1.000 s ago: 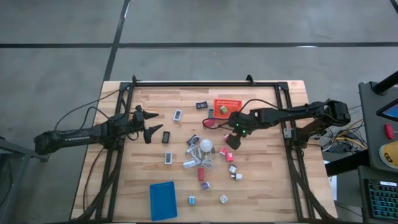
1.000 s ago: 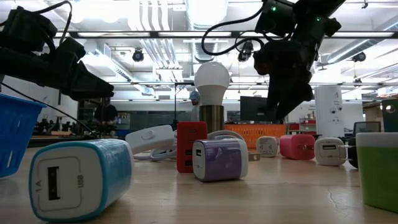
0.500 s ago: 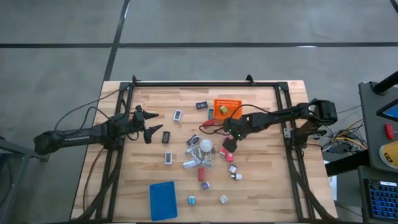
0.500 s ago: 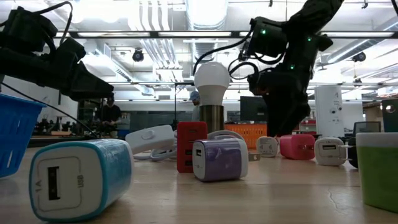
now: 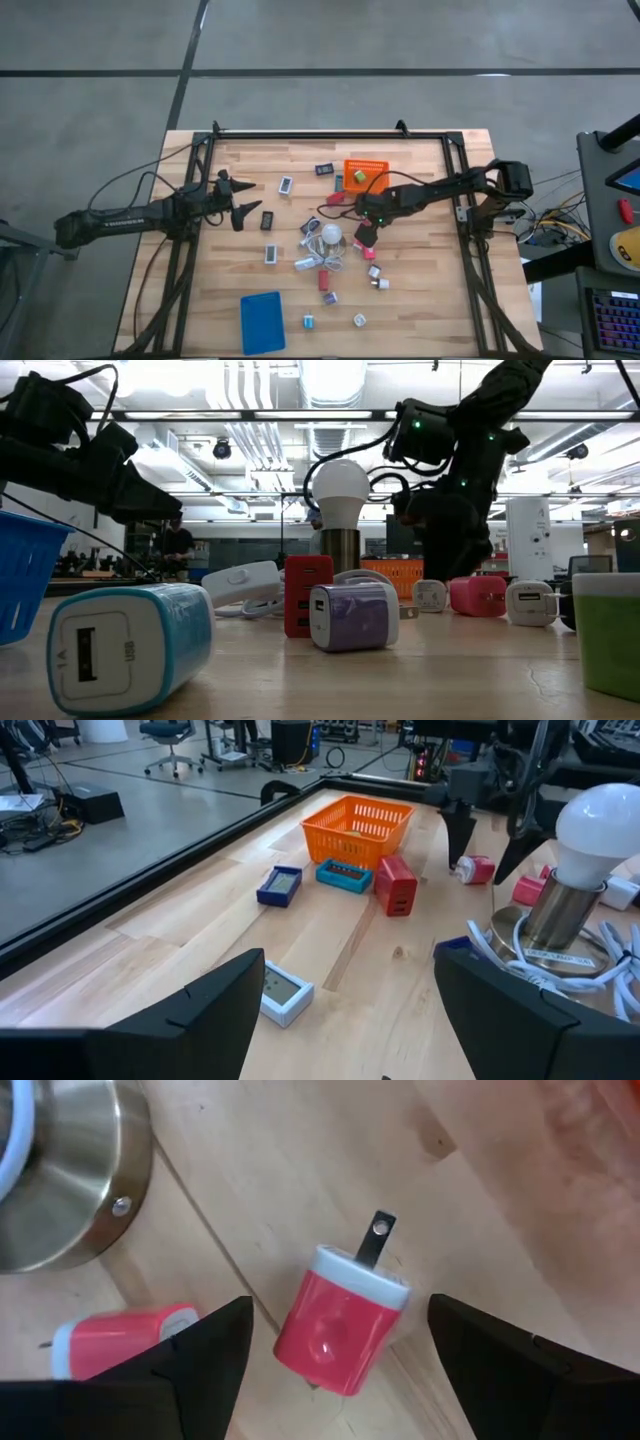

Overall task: Pick & Place Office items
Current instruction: Put the top pink charger adapter into the orange bin

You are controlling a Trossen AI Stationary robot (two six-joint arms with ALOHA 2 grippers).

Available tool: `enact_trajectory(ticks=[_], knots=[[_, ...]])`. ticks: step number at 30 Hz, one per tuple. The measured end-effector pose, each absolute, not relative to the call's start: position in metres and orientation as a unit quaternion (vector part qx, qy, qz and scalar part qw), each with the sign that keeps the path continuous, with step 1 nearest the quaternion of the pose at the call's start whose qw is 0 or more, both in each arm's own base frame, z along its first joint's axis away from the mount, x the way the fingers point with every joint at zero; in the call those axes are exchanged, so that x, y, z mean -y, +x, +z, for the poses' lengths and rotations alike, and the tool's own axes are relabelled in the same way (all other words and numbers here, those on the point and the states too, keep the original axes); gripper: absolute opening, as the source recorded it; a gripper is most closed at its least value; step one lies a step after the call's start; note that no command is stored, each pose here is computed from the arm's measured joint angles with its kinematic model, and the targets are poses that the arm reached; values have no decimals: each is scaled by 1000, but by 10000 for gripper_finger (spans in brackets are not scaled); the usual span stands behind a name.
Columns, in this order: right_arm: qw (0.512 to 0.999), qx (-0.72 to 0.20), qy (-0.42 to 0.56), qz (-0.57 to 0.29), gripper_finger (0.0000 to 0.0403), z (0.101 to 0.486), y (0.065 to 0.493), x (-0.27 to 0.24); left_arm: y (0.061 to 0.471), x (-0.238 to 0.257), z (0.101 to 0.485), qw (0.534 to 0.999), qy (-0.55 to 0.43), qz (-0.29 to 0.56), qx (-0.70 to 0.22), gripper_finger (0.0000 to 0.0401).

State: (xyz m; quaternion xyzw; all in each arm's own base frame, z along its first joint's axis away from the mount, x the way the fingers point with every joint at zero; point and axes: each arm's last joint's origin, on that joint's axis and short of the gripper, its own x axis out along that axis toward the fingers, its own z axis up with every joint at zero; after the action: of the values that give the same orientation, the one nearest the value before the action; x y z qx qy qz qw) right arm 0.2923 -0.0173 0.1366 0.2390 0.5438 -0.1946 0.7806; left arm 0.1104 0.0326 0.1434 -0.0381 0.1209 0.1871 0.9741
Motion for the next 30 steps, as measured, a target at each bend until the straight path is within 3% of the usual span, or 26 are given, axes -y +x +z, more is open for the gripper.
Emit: enact_trajectory(ticks=[5, 11, 30], knots=[[785, -542, 223, -201, 236, 137, 292, 13, 110, -33, 143, 974, -38, 187, -121, 300], [791, -545, 207, -186, 121, 137, 293, 8, 110, -33, 143, 974, -38, 187, -121, 300], [829, -507, 141, -190, 121, 147, 297, 3, 110, -33, 143, 974, -39, 187, -125, 300]])
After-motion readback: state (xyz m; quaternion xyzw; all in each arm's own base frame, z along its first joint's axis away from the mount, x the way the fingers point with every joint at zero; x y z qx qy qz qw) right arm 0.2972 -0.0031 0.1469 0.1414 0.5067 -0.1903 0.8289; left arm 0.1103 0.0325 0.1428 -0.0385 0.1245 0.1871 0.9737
